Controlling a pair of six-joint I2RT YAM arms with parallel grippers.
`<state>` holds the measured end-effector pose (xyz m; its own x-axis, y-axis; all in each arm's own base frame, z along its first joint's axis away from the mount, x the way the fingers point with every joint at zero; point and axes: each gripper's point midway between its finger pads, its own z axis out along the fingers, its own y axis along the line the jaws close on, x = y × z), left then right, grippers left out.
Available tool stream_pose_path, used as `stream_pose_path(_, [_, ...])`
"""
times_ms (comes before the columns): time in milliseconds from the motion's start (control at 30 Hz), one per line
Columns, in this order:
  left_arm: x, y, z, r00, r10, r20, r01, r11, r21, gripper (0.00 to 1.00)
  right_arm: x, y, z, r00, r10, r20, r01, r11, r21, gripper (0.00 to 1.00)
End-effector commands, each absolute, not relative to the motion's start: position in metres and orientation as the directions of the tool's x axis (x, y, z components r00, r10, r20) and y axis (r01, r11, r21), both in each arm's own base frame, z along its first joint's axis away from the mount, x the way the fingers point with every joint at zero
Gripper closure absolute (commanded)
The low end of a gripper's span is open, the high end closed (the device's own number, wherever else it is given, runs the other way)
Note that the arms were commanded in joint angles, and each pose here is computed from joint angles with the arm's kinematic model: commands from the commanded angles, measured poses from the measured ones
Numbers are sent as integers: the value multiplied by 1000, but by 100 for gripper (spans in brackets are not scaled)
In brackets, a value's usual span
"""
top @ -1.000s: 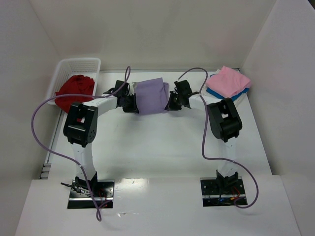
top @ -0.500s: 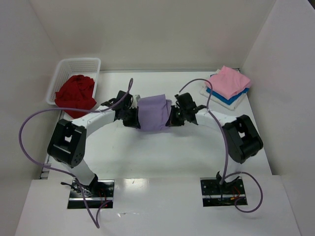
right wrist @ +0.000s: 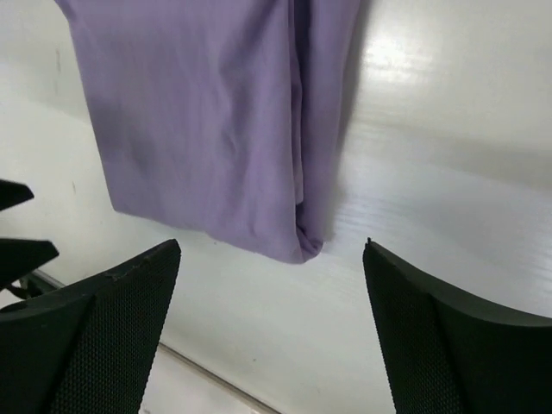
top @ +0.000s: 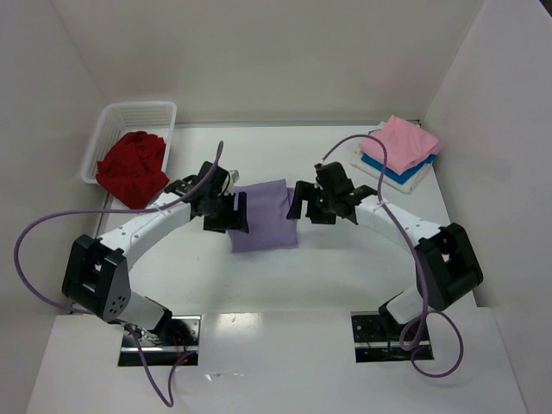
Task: Fold and stack the t-shirts
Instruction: Smooth out wrinkles on the folded tshirt
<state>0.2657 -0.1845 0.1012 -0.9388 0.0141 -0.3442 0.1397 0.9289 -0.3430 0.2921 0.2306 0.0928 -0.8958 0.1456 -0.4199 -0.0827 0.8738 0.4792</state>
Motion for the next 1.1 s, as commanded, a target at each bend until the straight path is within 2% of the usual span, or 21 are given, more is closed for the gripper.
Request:
stream_pose_path(0, [277,-183,137,-907,-30,-420,129,930,-344,18,323,221,135,-817,197,-542,-111,869,483,8])
stream_pose_path(33, [280,-184,145,-898,-34,-440,136,927,-350,13,332,226,146,-793,210,-572,-132,858,497,8])
stream_pose_path(267, [308,-179,162,-828,-101,-552,114,933,-342,1,383,244,169,-675,220,-704,-244,834,495,9])
stream_pose_path(433, [332,-181,162,-775,-143,-616,124,921,-370,1,417,260,167,-645,170,-745,-303,838,454,10])
stream_pose_path(467, [337,-178,158,-777,-150,-612,112,923,-369,1,423,263,151,-666,159,-729,-290,844,450,10])
stream_pose_path(700, [381,-158,155,-727,-232,-646,58,917,-395,1,444,271,120,-684,133,-717,-279,861,426,19])
stream_pose_path(833, [400,-145,135,-743,-247,-622,35,914,-405,1,450,271,115,-682,125,-720,-277,868,413,19])
stream_pose_path(900, [406,-145,126,-754,-238,-612,48,909,-413,1,450,271,108,-690,121,-713,-272,870,411,23])
stream_pose_path(1067, [420,-148,111,-776,-223,-590,74,897,-436,7,457,280,104,-699,134,-703,-272,859,434,27])
